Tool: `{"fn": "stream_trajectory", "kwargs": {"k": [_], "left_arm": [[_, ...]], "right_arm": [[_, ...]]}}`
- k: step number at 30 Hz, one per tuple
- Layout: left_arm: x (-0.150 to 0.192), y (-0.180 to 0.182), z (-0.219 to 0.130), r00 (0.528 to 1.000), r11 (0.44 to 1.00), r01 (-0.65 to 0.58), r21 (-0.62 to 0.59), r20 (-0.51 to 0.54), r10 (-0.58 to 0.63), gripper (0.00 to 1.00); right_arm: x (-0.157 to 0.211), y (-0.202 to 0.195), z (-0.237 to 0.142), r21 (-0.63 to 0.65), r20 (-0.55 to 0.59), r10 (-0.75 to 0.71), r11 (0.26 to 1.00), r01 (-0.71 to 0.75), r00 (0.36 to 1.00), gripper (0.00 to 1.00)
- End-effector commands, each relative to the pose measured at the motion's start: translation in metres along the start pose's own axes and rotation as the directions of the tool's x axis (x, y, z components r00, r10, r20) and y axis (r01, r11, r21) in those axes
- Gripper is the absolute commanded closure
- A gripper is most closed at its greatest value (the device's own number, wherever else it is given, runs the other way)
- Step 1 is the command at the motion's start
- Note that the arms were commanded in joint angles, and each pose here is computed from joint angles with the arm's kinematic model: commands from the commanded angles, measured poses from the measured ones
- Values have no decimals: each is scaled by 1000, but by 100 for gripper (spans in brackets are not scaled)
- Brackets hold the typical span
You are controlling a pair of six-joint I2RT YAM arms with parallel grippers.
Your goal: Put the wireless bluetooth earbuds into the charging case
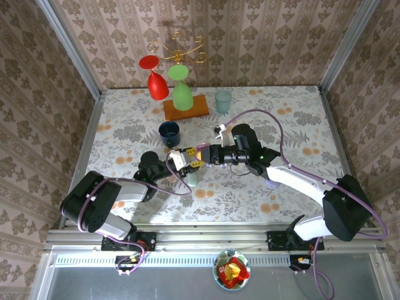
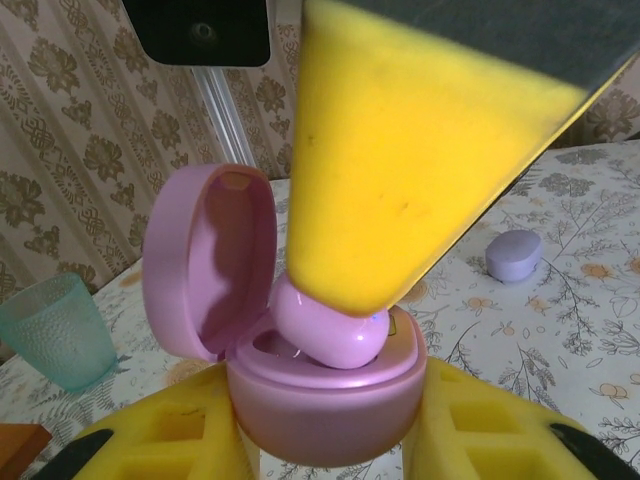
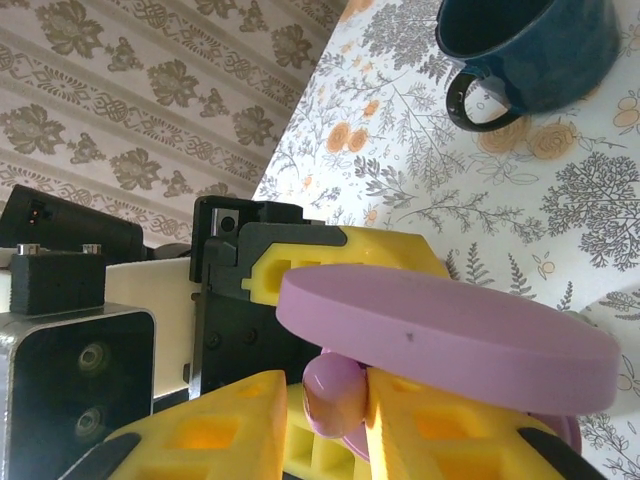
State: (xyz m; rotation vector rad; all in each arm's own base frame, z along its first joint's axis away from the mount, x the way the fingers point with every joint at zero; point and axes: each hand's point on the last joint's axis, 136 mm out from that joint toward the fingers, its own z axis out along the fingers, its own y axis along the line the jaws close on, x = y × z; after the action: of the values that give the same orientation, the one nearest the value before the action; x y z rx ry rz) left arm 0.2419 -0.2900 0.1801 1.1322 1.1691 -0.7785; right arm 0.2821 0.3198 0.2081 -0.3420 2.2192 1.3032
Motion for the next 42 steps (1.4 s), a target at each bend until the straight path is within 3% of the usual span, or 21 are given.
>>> {"fn": "stream_trajectory", "kwargs": {"k": [1,10,18,26,32,42], "left_arm": [[-29,5,4,995,998,-56,-7,88,56,74],[-24,5,5,996,999,-49,-6,78,49,74],[-16,6,4,997,999,-50,-4,60,50,74],[-12,4,5,996,998,-65,15,56,64,74],[-13,0,6,996,997,-68,43,65,66,74],[-14,1,5,993,995,-99,19,64,97,74]], "right_arm": [[5,-17,0,94,-7,-4,996,4,1000,66],[-5,-5,-15,90,51,-43,995,38,998,57],[-9,19,-32,4,112,-110,994,110,988,55],[-33,39,-57,48,167,-222,975,217,961,55],[-46,20,-44,136,87,-159,980,147,983,55],[-36,5,-14,127,-41,-80,988,84,996,55]]}}
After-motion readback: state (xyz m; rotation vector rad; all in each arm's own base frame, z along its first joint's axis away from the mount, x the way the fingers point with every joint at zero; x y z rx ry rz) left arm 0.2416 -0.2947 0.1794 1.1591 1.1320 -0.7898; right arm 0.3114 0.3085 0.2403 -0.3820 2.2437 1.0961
